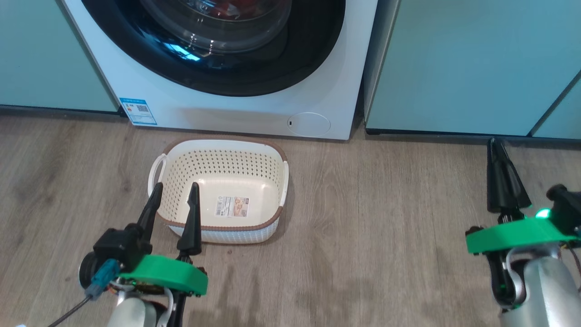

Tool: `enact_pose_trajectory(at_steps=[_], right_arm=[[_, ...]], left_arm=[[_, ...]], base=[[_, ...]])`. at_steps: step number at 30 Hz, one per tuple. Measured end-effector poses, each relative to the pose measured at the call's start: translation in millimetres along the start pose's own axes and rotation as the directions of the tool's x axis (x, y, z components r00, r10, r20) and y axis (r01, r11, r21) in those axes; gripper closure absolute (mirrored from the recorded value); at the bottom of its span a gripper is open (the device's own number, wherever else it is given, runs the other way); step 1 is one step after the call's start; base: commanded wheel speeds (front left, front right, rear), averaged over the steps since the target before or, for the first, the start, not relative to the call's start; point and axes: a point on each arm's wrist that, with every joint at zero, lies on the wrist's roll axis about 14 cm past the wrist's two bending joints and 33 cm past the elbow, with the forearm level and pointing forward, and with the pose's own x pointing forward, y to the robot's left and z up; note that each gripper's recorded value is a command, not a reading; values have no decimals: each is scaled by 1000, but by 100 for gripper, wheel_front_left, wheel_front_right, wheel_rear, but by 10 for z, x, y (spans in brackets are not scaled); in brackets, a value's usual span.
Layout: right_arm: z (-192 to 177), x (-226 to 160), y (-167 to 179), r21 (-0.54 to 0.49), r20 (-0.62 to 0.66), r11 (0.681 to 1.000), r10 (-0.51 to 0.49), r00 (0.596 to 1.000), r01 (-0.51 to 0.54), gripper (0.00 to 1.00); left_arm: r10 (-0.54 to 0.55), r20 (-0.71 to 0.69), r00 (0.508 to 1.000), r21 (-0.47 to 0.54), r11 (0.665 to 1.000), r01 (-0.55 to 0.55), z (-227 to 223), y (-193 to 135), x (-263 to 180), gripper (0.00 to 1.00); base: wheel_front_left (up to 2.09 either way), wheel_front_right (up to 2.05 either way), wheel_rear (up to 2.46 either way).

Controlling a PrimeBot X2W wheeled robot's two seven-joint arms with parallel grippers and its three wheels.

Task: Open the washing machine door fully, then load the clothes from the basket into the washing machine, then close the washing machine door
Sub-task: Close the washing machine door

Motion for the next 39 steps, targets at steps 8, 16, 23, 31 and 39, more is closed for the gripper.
enact_pose_trajectory(at_steps=[8, 16, 23, 31, 39], right_arm=[[-172, -244, -120, 19, -61, 999, -43, 997, 44, 58], [-232, -305, -174, 20, -83, 998, -62, 995, 64, 0], [-233, -303, -182, 20, -83, 998, -64, 995, 66, 0], [-228, -297, -179, 20, -81, 998, -63, 995, 65, 0], [-267, -308, -190, 46, -92, 996, -71, 993, 75, 0]], left_arm=[[19, -36, 999, 12, 1000, -19, -107, 29, -109, 0], [17, -54, 998, 32, 999, -15, -162, 11, -132, 0], [19, -57, 998, 56, 998, -15, -174, 1, -139, 0], [21, -49, 999, 61, 998, -18, -147, 4, -142, 0], [11, -40, 999, 68, 998, -8, -121, -22, -143, 0]], base=[[0, 0, 0], [0, 0, 0], [0, 0, 0], [0, 0, 0], [0, 0, 0]])
